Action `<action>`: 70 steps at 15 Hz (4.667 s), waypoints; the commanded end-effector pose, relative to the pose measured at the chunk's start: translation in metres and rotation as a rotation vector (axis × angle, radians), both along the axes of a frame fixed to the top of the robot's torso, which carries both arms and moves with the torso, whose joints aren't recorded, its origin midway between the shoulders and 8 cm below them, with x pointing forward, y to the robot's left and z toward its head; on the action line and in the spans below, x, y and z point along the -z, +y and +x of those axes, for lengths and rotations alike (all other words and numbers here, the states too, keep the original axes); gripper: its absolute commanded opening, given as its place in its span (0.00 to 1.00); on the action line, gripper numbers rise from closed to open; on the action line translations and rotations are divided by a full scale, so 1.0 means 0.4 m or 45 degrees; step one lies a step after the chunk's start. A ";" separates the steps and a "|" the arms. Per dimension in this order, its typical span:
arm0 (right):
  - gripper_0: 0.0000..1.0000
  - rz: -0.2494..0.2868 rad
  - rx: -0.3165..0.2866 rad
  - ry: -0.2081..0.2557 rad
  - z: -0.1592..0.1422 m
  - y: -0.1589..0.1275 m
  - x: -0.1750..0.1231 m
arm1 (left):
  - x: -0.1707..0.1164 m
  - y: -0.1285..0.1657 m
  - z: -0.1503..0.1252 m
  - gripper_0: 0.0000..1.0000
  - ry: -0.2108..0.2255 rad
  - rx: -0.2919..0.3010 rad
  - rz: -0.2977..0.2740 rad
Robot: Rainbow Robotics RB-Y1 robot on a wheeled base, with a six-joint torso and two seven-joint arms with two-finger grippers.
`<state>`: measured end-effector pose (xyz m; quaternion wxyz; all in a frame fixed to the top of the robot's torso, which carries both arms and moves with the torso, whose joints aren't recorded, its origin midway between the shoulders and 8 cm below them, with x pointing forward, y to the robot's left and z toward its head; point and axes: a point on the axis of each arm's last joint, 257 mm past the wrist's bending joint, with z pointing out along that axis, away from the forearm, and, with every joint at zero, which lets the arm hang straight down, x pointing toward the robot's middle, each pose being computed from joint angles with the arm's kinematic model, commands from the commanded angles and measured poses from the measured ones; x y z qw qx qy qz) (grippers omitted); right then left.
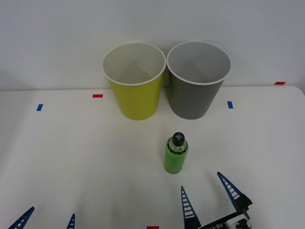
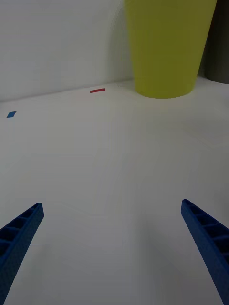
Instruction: Put cans in the gray bin and PET bottles in the light green bin.
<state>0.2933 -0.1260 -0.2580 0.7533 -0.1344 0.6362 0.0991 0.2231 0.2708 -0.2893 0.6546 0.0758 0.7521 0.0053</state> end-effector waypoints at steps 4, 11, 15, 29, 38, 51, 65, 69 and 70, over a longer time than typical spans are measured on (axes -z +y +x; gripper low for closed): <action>1.00 0.080 -0.032 0.029 0.100 0.079 -0.024 | 0.000 0.000 0.000 1.00 0.000 0.000 0.000; 1.00 0.110 -0.064 0.016 0.195 0.113 -0.072 | 0.000 0.000 0.000 1.00 0.000 0.000 0.000; 1.00 0.110 -0.074 0.037 0.242 0.125 -0.083 | 0.000 0.000 0.000 1.00 0.000 0.000 0.000; 0.10 0.117 -0.096 0.079 0.282 0.154 -0.107 | 0.000 0.000 0.000 1.00 0.000 0.000 0.000; 0.08 -0.090 -0.131 0.274 0.314 0.147 -0.282 | 0.000 0.000 0.000 1.00 0.000 0.000 0.000; 0.04 -0.258 -0.288 0.262 0.359 0.231 -0.595 | 0.000 0.000 0.000 1.00 0.000 0.000 0.000; 0.00 -0.051 -0.395 0.038 0.611 0.380 -0.902 | 0.000 0.000 0.000 1.00 0.000 0.000 0.000; 0.00 -0.048 -0.378 -0.012 0.686 0.426 -0.892 | 0.000 0.000 0.000 1.00 0.000 0.000 0.000; 0.00 -0.044 -0.374 -0.030 0.713 0.438 -0.877 | 0.000 0.000 0.000 1.00 0.000 0.000 0.000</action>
